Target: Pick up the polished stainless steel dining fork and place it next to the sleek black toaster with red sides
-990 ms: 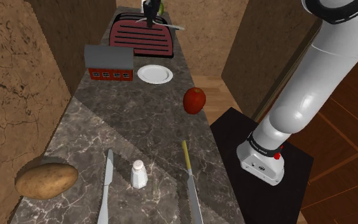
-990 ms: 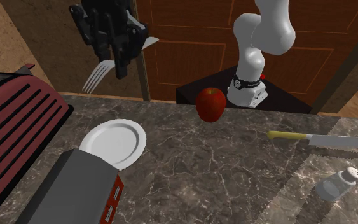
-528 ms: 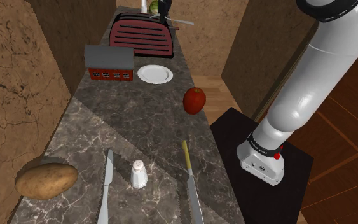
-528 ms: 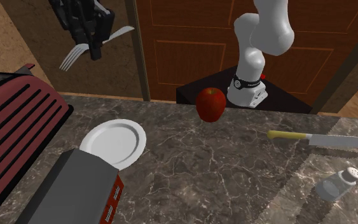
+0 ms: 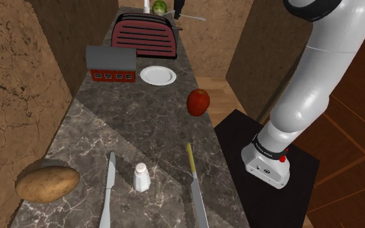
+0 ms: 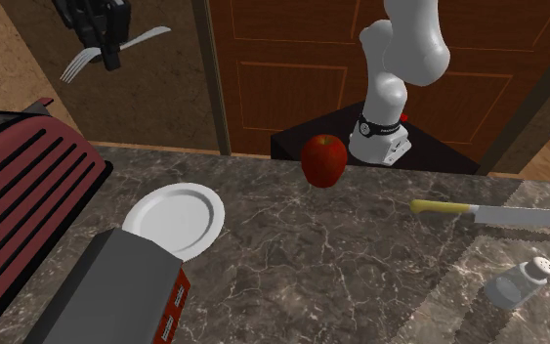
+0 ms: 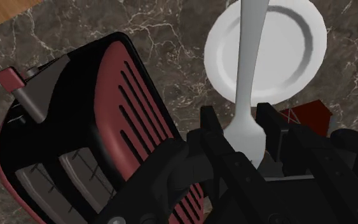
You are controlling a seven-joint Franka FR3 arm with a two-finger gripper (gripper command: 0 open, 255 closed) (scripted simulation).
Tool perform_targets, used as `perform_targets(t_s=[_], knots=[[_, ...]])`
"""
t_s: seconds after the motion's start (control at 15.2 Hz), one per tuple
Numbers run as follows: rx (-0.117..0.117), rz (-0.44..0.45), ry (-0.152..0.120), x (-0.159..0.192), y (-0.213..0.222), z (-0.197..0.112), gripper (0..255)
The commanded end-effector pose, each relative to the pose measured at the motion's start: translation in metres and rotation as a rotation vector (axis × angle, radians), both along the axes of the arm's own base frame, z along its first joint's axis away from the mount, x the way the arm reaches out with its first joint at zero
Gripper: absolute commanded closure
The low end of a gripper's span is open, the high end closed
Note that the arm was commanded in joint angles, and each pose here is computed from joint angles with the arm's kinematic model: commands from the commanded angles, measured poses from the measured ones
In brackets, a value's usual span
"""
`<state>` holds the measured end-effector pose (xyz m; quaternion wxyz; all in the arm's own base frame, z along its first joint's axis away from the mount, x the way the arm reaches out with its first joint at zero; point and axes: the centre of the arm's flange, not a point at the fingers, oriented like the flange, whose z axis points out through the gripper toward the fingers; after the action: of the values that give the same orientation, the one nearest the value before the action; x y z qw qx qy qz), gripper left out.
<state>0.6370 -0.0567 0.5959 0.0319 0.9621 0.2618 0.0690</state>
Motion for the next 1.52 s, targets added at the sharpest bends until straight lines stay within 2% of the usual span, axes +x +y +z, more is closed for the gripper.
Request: perform_targets(t_s=[0.0,0.53,1.45], knots=[[0.000,0.001,0.000,0.007,-0.026,0.001,255],[0.000,0.001,0.000,0.035,-0.127,0.001,255],[0.000,0.001,0.000,0.035,-0.127,-0.073,255]])
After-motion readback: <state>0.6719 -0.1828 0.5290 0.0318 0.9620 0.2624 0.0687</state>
